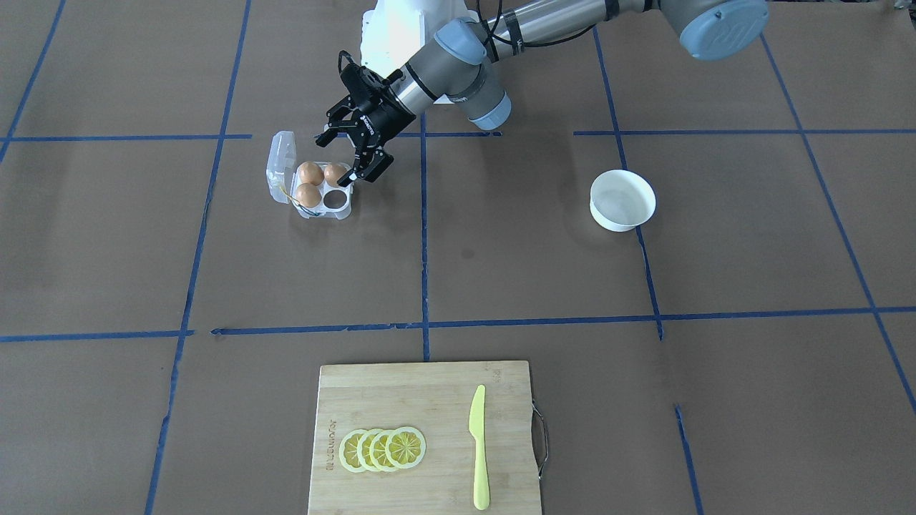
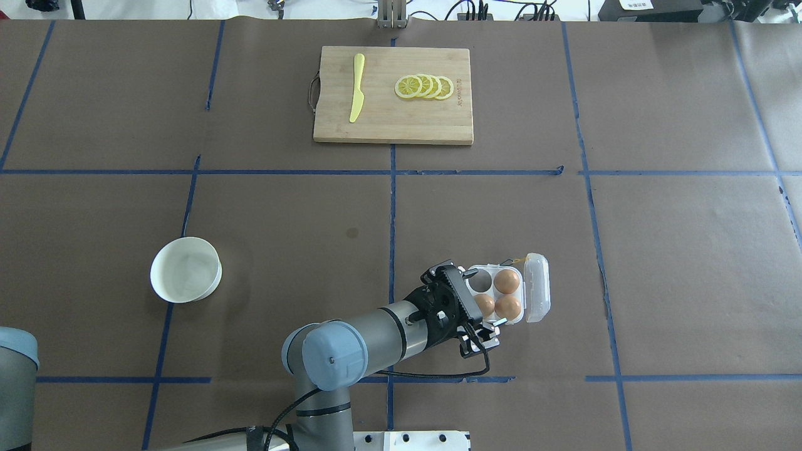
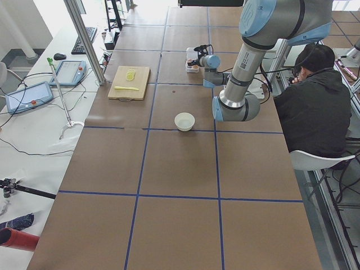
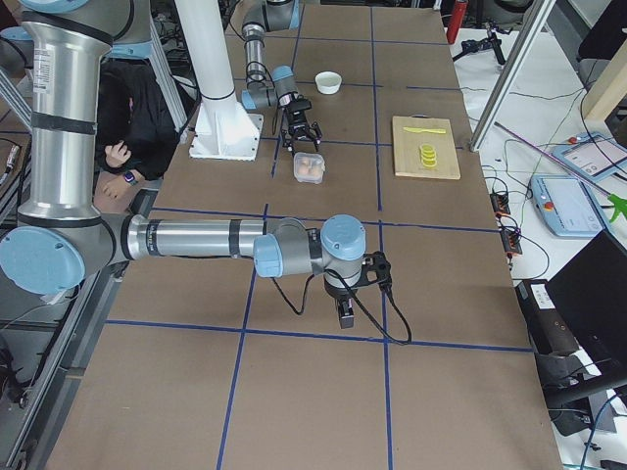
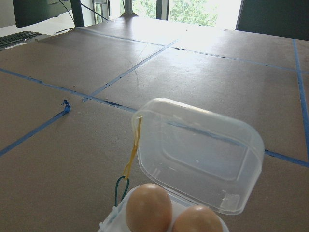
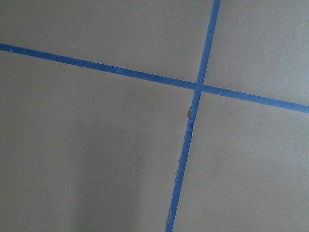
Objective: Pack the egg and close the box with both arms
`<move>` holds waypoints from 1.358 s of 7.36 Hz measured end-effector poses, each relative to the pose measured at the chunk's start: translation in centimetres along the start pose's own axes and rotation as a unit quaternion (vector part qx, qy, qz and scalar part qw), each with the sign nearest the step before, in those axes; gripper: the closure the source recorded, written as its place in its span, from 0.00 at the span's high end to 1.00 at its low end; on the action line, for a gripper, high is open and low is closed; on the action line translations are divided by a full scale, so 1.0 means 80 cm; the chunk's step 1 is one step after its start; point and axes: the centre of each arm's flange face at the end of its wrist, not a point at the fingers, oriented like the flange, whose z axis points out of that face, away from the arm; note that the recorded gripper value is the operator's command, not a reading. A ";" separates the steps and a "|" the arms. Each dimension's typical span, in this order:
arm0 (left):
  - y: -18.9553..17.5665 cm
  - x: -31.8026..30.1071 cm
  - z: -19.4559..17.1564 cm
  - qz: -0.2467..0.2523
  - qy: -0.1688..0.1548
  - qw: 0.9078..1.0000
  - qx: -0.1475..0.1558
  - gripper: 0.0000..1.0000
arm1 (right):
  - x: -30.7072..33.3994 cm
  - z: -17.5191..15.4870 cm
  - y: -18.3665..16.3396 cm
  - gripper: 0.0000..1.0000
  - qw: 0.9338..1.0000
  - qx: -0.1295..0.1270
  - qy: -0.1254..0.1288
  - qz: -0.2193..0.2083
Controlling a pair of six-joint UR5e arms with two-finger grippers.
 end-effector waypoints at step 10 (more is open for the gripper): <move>-0.110 -0.395 -0.277 -0.098 -0.122 0.947 -0.281 1.00 | 0.000 0.000 -0.001 1.00 1.000 0.000 0.002 -0.001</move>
